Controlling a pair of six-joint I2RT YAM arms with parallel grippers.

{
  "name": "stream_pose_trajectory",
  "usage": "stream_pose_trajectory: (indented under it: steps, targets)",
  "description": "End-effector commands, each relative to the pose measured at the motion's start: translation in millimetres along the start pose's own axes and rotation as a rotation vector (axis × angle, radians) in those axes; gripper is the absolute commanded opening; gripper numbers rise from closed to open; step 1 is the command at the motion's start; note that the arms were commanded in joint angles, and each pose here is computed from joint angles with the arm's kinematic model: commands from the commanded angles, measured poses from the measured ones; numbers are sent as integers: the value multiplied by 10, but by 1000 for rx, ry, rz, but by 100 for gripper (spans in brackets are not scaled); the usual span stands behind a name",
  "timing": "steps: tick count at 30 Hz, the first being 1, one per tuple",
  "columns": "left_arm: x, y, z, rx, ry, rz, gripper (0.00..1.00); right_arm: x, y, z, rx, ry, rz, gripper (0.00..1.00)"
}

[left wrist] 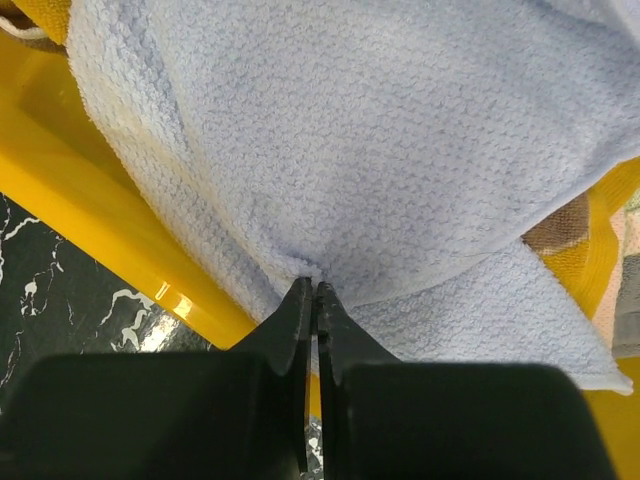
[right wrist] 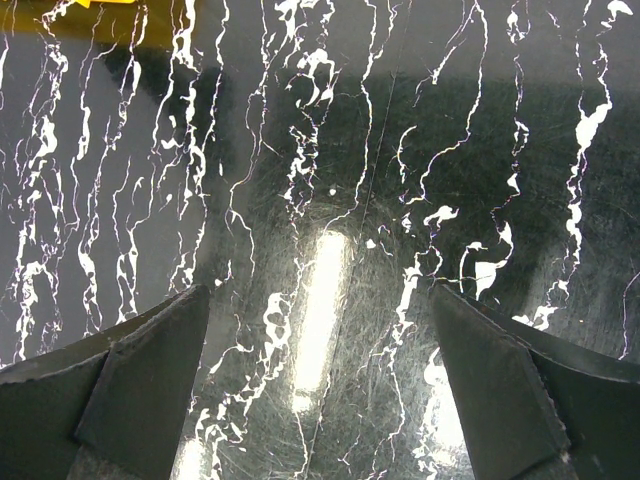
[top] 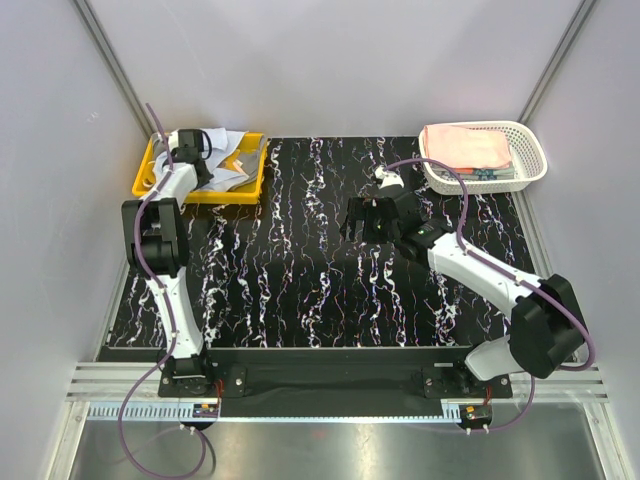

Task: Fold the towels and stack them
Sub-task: Grab crumpled towel

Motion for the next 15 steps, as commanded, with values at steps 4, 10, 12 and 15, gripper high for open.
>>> stream_pose_trajectory:
  steps: [4,10,12,15]
  targets:
    - [599,-72,480,-104,-177,65,0,86,79,-20,48,-27,-11,100]
    - [840,-223,1021,-198,-296,39,0,154,116,3,55,-50,-1,100]
    - [874,-292,1182,-223,-324,29,0,174,121,15,52,-54,5,100]
    - [921,-382,1477,-263,-369,14,0,230,135,47,46,-73,11,100]
Point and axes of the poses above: each gripper's point midway between its finger pads, its own z axis back along the fingers, its own y axis along the line the jaws close on, x = y × z, the point moved 9 cm from there along z, back along the fingers, and after that the axes turned 4 degrees about -z, right-handed, at the moved point
